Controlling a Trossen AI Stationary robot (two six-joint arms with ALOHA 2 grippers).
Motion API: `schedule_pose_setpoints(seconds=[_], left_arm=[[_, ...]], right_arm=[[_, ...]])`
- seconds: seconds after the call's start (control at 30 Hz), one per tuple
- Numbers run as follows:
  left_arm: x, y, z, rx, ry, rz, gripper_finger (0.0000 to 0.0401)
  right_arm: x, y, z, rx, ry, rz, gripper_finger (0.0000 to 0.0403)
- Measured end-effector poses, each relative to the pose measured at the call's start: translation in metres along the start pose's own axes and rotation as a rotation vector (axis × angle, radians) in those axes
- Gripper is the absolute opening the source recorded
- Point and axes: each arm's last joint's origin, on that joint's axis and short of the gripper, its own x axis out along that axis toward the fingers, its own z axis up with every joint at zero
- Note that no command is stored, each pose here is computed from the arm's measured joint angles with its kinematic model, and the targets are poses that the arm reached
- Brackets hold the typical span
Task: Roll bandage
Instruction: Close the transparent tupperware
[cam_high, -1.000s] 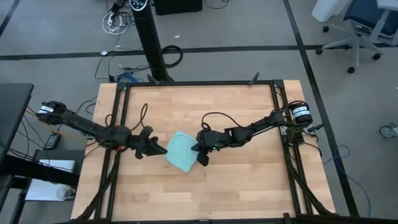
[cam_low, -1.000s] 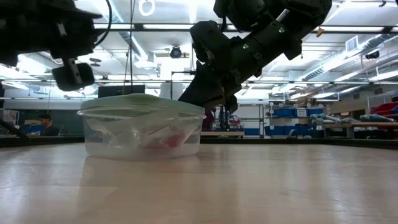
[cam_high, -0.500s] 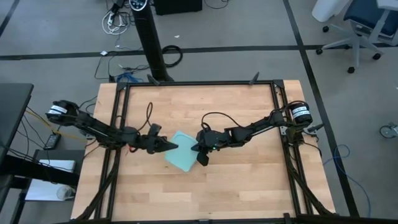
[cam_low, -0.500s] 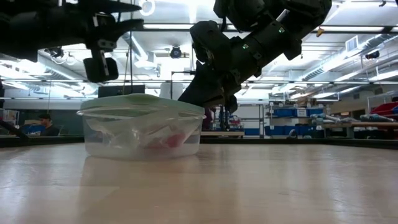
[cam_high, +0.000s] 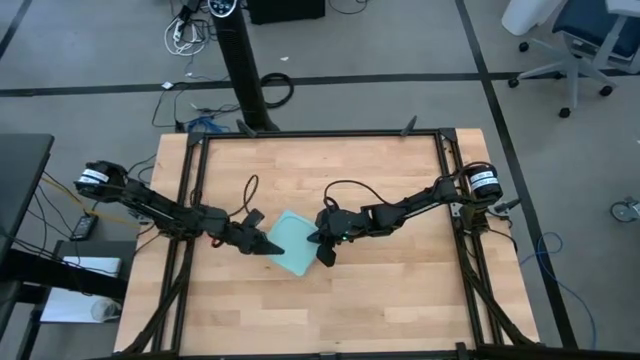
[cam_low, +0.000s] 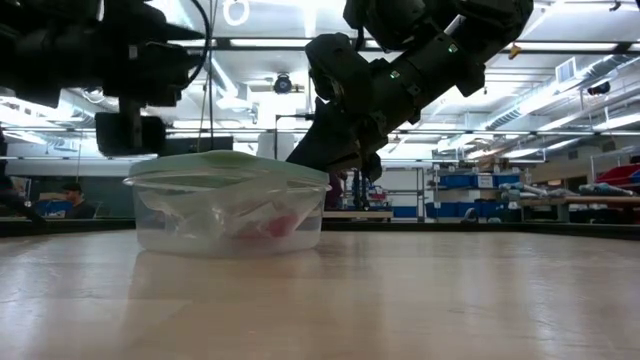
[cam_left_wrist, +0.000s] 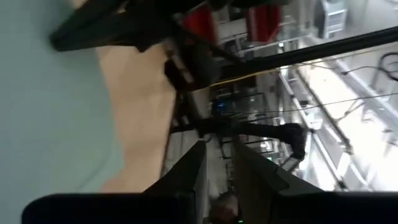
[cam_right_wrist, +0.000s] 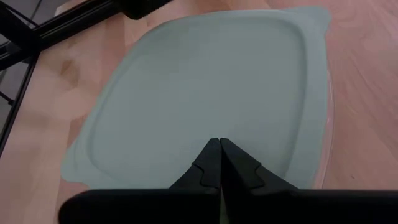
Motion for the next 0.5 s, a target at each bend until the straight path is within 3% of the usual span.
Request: schedule_pose_setpoints(seconds=[0.17, 0.3, 0.5], left_arm=[[-0.001, -0.011, 0.003, 0.005, -0.03, -0.11, 0.0078], [0.004, 0.0, 0.002, -0.008, -0.057, -0.036, 0.0078], [0.025, 0.007, -0.001, -0.006, -0.075, -0.119, 0.0078]], right_arm=[[0.0, 0.0, 0.0, -0.005, 0.0, 0.0, 0.0], [0.0, 0.0, 0.0, -0.006, 0.0, 0.0, 0.0], [0.0, 0.0, 0.0, -0.006, 0.005, 0.004, 0.0]])
